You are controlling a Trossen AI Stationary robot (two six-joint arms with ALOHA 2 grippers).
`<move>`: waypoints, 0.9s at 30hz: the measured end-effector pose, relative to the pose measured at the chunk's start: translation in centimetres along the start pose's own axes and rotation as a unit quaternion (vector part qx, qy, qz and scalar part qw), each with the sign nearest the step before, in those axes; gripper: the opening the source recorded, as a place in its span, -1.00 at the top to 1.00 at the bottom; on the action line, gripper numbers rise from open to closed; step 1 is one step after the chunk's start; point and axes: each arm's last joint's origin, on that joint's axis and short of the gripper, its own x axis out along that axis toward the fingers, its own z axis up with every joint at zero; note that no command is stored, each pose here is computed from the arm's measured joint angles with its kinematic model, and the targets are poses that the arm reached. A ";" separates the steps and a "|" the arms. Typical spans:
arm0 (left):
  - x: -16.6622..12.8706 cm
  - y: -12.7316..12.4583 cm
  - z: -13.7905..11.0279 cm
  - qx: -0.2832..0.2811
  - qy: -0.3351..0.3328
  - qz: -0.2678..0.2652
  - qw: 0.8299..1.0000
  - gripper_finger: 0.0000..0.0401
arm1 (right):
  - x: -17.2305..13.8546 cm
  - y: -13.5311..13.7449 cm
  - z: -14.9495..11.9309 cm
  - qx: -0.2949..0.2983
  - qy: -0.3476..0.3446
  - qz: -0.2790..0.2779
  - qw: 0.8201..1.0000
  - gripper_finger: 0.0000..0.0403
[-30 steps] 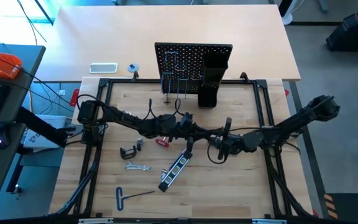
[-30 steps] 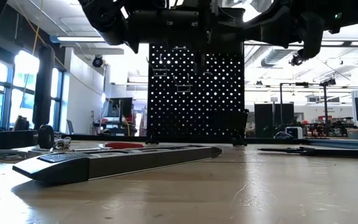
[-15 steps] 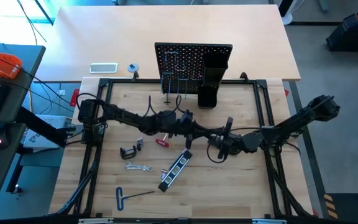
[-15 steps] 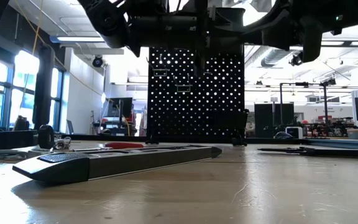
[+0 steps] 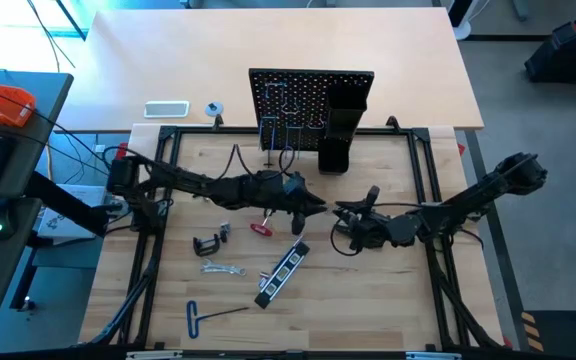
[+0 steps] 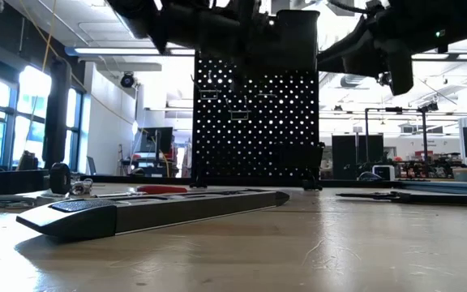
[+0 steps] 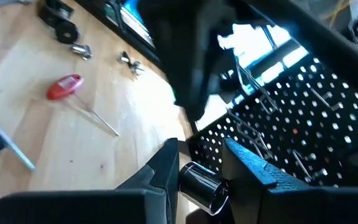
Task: Hang tools onto peg board
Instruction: Put the socket into the bottom black bin on the peg board
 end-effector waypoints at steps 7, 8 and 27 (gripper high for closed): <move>-1.8 -0.8 -0.7 0.062 0.090 0.051 0.993 0.55 | 1.8 -1.0 -1.8 0.051 0.043 0.005 0.998 0.57; -2.0 -1.0 -0.8 0.068 0.099 0.054 0.991 0.55 | 2.2 -1.2 -2.1 0.059 0.047 0.009 0.997 0.57; -3.4 -4.2 -4.1 0.181 0.215 0.072 0.957 0.55 | 8.2 -6.7 -9.1 0.174 0.078 0.013 0.982 0.57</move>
